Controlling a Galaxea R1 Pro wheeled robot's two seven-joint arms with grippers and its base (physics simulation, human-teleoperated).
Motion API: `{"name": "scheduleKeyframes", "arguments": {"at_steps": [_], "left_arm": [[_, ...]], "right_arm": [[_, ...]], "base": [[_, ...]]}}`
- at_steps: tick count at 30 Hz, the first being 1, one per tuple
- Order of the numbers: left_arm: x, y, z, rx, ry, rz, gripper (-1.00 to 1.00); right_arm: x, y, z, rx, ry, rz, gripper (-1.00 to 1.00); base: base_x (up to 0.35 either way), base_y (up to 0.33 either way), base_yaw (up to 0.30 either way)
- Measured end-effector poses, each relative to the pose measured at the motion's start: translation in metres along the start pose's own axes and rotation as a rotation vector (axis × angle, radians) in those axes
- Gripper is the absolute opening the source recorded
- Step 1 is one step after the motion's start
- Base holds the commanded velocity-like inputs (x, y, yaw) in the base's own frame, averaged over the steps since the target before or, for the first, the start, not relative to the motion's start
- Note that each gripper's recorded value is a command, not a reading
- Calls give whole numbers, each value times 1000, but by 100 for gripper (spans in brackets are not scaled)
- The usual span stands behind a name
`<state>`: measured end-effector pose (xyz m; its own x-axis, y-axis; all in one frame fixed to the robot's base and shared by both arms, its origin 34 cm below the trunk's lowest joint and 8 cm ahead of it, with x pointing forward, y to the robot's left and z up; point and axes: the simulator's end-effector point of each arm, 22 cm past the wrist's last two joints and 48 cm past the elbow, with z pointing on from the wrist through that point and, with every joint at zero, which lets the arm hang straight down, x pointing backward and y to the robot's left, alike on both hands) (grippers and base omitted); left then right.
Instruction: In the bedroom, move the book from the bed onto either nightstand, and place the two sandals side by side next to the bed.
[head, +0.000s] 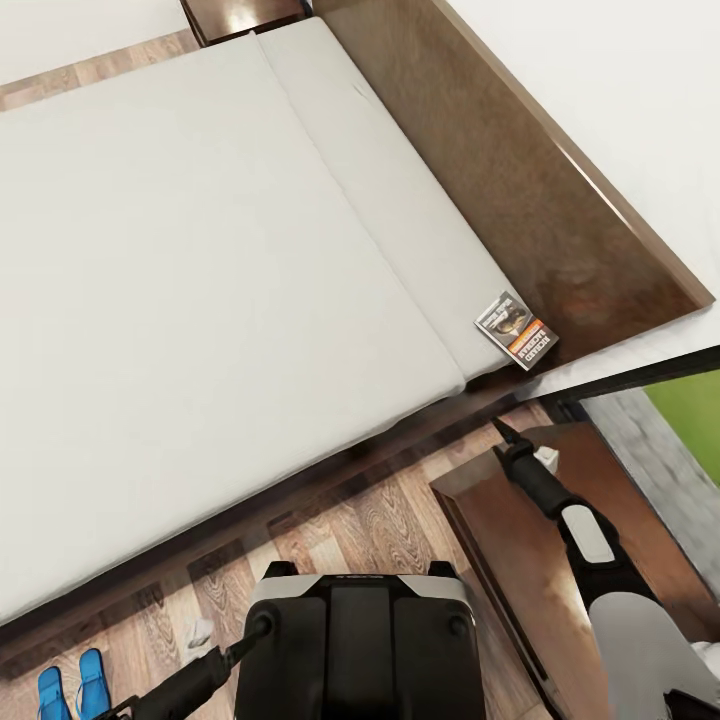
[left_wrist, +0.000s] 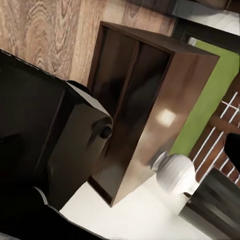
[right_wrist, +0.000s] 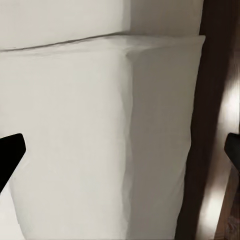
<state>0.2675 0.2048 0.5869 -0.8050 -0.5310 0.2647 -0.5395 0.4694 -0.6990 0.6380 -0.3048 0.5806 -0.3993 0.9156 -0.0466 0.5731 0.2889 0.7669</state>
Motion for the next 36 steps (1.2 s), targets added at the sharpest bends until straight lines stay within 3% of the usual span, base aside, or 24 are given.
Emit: {"name": "scheduleKeyframes", "arguments": {"at_steps": [4,8,22,26,27,29,32,36], "left_arm": [[0,7,-3,-25,0,-6,100],[0,8,-3,-28,-1,-7,100],[1,7,-4,-24,2,-13,100],[1,7,-4,-23,3,-14,100],[2,7,-4,-23,3,-14,100],[2,7,-4,-23,4,-15,100],[2,7,-3,-24,4,-15,100],[8,10,-5,-31,10,-30,100]], "right_arm": [[-13,9,7,-17,-122,-61,100],[-26,11,6,-19,-187,-99,100],[-40,25,5,-54,-234,-108,100],[-58,38,0,-113,-302,3,100],[-67,43,-3,-146,-338,77,100],[-75,49,-4,-180,-359,147,100],[-87,73,5,-234,-374,180,100],[-94,87,11,-261,-381,189,100]], "base": [[0,0,0],[0,0,0],[0,0,0],[0,0,0],[0,0,0],[0,0,0],[0,0,0],[0,0,0]]}}
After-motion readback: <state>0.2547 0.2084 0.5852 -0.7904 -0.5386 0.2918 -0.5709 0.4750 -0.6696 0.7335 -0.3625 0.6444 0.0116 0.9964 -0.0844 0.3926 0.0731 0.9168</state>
